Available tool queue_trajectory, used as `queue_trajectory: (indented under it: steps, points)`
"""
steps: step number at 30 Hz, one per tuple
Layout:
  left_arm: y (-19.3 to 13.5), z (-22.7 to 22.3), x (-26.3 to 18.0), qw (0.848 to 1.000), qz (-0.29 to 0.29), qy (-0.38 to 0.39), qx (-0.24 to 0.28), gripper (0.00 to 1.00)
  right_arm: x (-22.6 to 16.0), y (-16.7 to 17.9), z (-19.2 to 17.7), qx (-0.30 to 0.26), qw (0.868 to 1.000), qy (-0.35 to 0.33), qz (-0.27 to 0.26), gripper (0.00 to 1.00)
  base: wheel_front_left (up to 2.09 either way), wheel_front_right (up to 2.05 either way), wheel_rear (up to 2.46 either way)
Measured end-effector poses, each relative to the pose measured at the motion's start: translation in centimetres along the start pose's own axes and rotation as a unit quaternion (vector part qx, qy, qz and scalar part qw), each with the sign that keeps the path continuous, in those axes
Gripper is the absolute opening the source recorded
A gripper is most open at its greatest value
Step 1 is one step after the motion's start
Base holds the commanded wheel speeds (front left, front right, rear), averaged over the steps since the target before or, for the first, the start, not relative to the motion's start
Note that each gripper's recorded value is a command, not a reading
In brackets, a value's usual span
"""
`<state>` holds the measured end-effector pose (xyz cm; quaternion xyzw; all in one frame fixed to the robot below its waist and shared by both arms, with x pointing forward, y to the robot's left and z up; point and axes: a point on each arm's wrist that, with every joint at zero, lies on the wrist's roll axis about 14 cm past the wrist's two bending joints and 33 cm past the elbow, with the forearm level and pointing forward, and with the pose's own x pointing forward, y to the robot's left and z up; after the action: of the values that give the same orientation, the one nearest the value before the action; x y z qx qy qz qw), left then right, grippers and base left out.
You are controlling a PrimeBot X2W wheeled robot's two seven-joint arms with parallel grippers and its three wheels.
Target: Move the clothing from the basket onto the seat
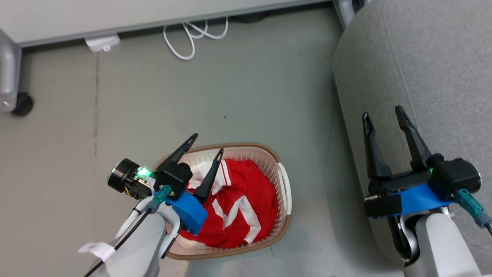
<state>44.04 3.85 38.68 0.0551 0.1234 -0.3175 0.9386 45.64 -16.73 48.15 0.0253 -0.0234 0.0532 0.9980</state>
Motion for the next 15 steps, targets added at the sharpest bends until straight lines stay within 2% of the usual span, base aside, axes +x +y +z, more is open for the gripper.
queue_trajectory:
  steps: [6,15]
  points:
    - [-1.8,-5.7,1.6,0.995,-0.063,0.078,0.005,1.0,1.6,-0.8,-1.6,-0.005,1.0,0.01,-0.004,1.0,0.0,0.0,0.0]
    - [-3.4,-13.2,2.6,0.975,-0.136,0.177,0.02,1.0,3.7,-1.1,-4.6,-0.01,1.0,0.03,0.0,1.0,0.0,0.0,0.0]
